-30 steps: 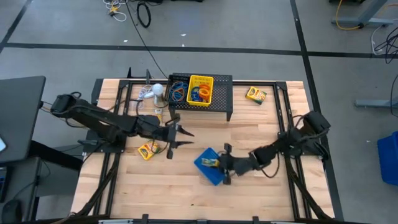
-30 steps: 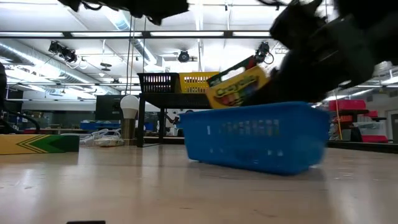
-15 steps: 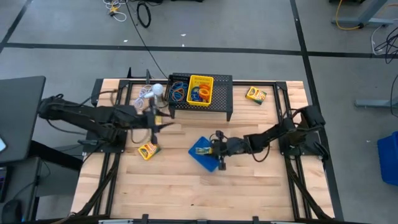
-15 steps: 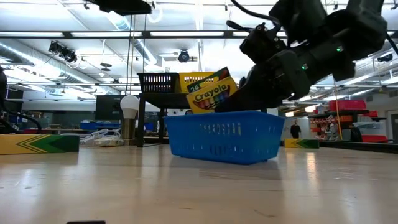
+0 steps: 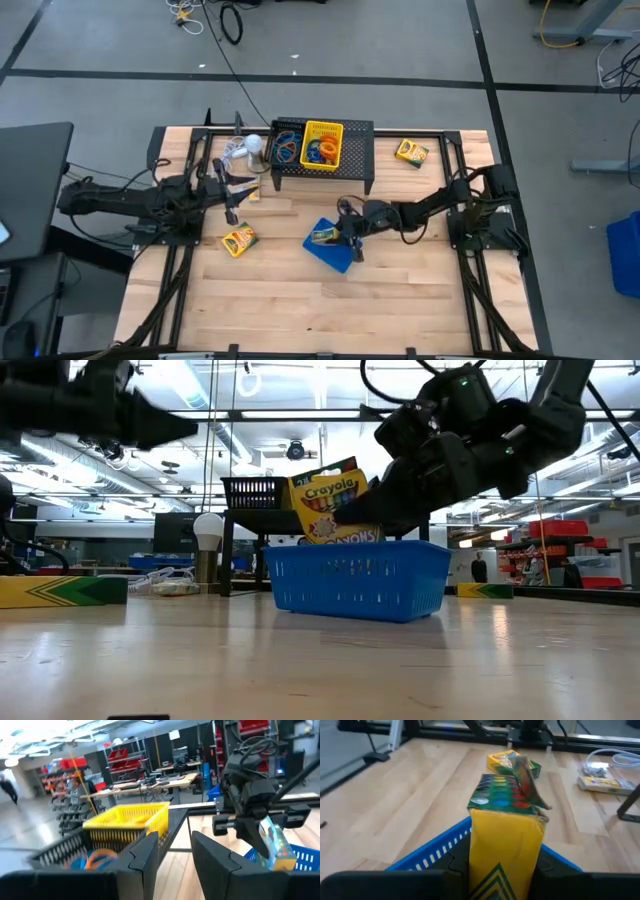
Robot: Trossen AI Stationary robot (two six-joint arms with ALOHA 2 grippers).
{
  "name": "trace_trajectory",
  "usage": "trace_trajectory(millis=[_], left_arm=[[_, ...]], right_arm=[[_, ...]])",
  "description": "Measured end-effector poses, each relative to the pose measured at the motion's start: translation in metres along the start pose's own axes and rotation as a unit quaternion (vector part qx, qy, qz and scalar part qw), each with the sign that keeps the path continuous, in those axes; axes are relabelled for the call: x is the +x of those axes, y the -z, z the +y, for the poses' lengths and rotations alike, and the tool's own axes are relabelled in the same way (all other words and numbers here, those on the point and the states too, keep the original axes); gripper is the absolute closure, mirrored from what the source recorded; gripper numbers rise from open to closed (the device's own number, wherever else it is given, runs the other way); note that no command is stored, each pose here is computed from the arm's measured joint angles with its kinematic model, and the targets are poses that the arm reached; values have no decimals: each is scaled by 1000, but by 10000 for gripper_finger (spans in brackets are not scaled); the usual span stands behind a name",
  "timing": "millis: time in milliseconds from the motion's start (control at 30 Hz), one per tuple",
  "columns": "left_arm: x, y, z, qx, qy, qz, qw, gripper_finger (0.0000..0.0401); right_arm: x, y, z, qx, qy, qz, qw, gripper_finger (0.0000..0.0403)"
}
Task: Pick & Place Office Desk Supplies
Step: Put the big yellow crayon box into the blue basket
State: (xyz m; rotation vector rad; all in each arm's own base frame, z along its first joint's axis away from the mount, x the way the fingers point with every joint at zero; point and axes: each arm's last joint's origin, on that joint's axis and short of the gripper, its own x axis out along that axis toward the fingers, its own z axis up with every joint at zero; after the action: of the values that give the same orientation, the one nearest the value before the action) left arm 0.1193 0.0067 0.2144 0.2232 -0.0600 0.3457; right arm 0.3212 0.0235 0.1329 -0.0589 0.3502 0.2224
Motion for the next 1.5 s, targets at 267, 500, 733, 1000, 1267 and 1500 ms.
trace_trajectory(millis=[267,500,733,1000,1267,1500], left_arm=[[-6,36,0,-44,-24,18,999,276],[-6,35,0,-51,-19,3,999,276],[-6,35,0,-50,-19,2,999,276],[-6,35,0,-50,-19,3,999,276],[-3,26,-7,-133,121,-12,984,276],[13,31,-23,-162,186,8,969,276]], right_arm=[[-6,-1,-24,2,-84,-24,996,301],[-12,0,-36,-12,-152,-41,987,301],[-15,1,-38,-25,-226,-52,972,301],[-16,12,-32,-57,-264,-16,963,301],[-16,13,-29,-73,-284,-21,956,301],[-16,13,-29,-76,-294,-25,952,301]])
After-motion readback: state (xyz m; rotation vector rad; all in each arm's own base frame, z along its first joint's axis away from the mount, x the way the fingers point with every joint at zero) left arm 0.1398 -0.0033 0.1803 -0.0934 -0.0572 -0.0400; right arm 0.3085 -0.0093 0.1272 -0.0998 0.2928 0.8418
